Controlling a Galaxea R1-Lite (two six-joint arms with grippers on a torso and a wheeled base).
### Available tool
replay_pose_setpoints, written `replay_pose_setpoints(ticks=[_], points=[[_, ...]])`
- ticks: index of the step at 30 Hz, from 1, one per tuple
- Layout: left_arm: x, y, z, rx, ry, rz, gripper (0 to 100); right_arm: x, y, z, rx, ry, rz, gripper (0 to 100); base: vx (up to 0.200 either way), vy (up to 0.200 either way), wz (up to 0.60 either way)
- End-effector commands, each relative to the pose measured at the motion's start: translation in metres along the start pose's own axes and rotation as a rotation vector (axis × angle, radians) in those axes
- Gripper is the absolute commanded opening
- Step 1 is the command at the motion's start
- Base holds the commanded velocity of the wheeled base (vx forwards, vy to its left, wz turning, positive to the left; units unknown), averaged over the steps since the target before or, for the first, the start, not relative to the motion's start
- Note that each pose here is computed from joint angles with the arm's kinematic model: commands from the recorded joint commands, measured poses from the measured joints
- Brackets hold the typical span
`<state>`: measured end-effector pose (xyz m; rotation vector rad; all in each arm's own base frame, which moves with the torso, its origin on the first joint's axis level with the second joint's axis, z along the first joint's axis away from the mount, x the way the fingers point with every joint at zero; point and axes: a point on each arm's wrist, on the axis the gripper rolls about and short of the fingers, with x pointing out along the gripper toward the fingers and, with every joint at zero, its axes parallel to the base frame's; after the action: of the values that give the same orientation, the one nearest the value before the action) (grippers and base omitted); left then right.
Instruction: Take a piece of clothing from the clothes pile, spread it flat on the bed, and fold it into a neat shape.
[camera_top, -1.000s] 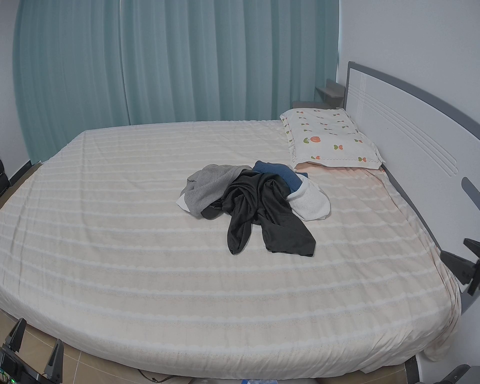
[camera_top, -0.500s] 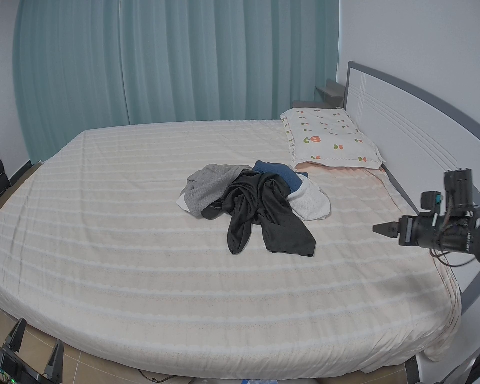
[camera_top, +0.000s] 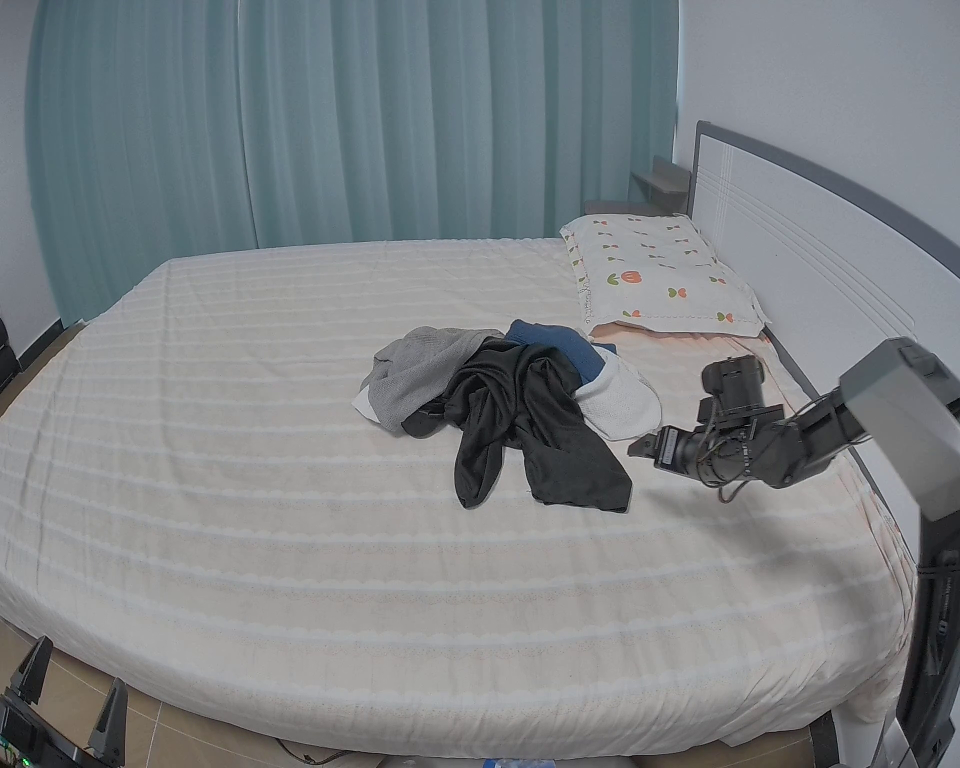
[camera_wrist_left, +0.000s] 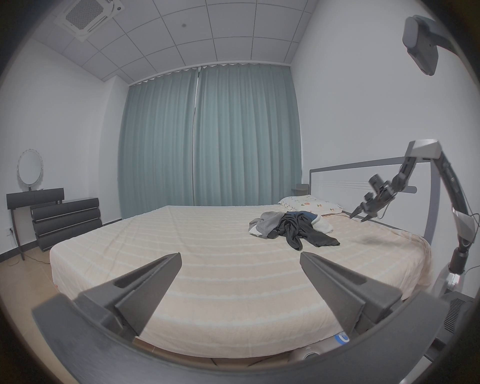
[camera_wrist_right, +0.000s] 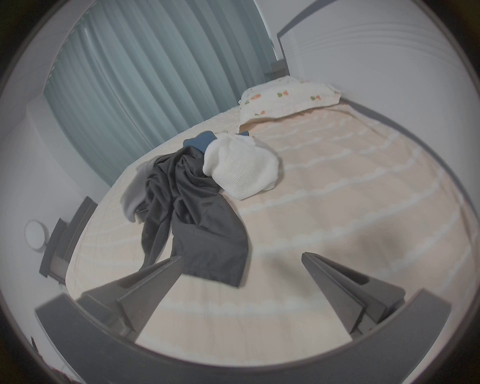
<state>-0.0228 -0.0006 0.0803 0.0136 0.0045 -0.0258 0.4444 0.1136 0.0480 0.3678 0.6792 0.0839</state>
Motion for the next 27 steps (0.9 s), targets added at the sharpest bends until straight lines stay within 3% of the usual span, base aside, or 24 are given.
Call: replay_pose_setpoints(ticks=[1,5,14,24,25,27], points=[[0.0,0.0,-0.004,0.0,-0.003,0.0,100,0.083,0.007,-0.048,0.085,0.083,-0.056,100,0.0,0.0,0.0],[0.0,0.0,-0.004,0.0,-0.003,0.0,100,0.087,0.014,-0.044,0.126,0.081,-0.065,100,0.0,0.0,0.0],[0.0,0.0,-0.004,0.0,-0.003,0.0,100,0.098,0.016,-0.045,0.128,0.066,-0.058,100,0.0,0.0,0.0],[0.0,0.0,-0.004,0.0,-0.003,0.0,100,0.093,0.034,-0.026,0.121,0.014,-0.02,100,0.0,0.0,0.0],[0.0,0.0,-0.004,0.0,-0.003,0.0,100,0.092,0.036,-0.025,0.118,0.009,-0.027,0,0.0,0.0,0.0],[0.0,0.0,-0.004,0.0,-0.003,0.0,100,0.092,0.036,-0.025,0.118,0.009,-0.027,0,0.0,0.0,0.0]])
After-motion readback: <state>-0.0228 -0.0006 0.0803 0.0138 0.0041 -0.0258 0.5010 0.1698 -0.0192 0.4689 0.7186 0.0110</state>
